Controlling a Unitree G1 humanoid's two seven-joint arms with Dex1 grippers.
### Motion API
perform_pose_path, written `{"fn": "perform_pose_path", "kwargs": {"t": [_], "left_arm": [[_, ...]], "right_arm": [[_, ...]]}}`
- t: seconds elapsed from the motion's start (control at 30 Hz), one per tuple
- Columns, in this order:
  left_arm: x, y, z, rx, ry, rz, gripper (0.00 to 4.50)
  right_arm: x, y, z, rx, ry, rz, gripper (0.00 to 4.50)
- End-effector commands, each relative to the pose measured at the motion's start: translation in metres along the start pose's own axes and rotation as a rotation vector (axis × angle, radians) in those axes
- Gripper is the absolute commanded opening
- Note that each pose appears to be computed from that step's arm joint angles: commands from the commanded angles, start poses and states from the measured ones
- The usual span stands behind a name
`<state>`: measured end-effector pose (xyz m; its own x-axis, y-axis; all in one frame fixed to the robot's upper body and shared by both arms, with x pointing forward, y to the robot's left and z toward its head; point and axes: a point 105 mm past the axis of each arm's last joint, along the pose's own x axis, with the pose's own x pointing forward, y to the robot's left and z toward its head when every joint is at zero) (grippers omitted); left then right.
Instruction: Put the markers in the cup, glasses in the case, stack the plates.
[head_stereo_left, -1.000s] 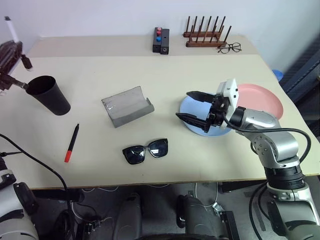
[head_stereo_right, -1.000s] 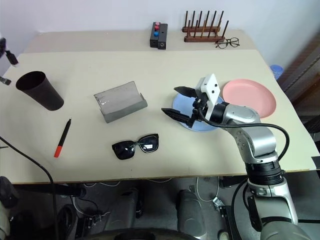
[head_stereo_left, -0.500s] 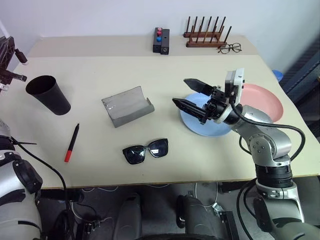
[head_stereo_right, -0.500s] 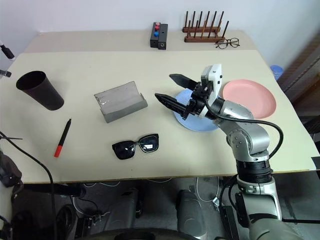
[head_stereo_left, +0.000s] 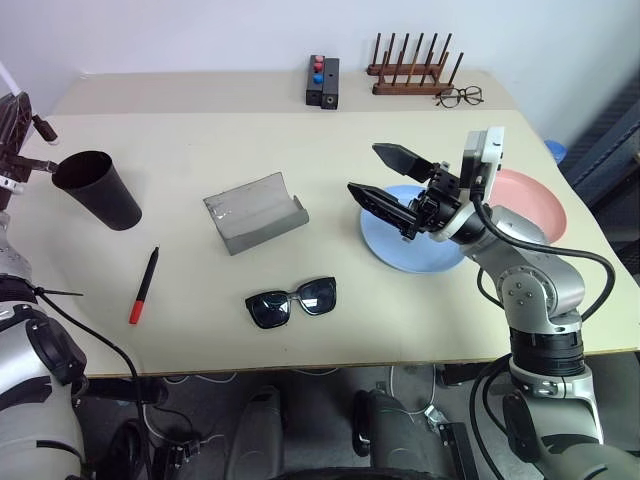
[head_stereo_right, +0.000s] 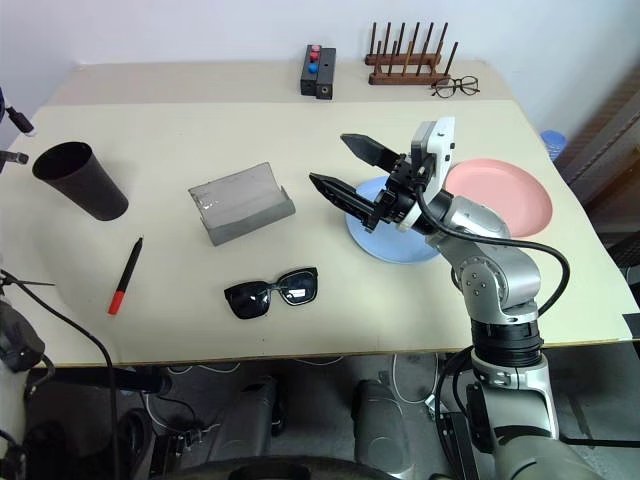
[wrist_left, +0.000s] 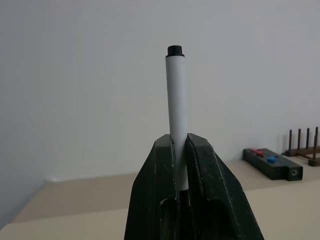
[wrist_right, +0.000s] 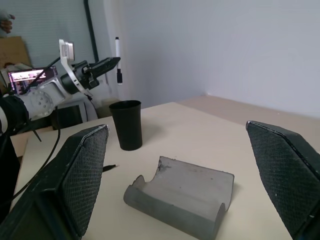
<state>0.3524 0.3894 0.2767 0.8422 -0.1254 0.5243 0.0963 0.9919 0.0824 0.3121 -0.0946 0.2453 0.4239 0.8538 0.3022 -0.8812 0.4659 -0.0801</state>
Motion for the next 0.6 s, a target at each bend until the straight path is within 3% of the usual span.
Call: {"fn": "perform_pose_path", "kwargs": {"t": [0.03,0.2,0.6], "left_arm": [[-0.001,0.004,0.007,0.014,-0.037,0.021,0.01],[-0.007,0.000,-0.012,0.004,0.009,0.026,0.01],[-0.015,0.000,-0.029,-0.010,0.061,0.061,0.01]], "right_arm": [[0.002,0.005,0.018,-0.059,-0.043,0.020,4.50],[0.000,0.004,0.017,-0.072,-0.027,0.009,4.50],[-0.002,0.002,0.014,-0.092,-0.004,-0.006,4.50]]}}
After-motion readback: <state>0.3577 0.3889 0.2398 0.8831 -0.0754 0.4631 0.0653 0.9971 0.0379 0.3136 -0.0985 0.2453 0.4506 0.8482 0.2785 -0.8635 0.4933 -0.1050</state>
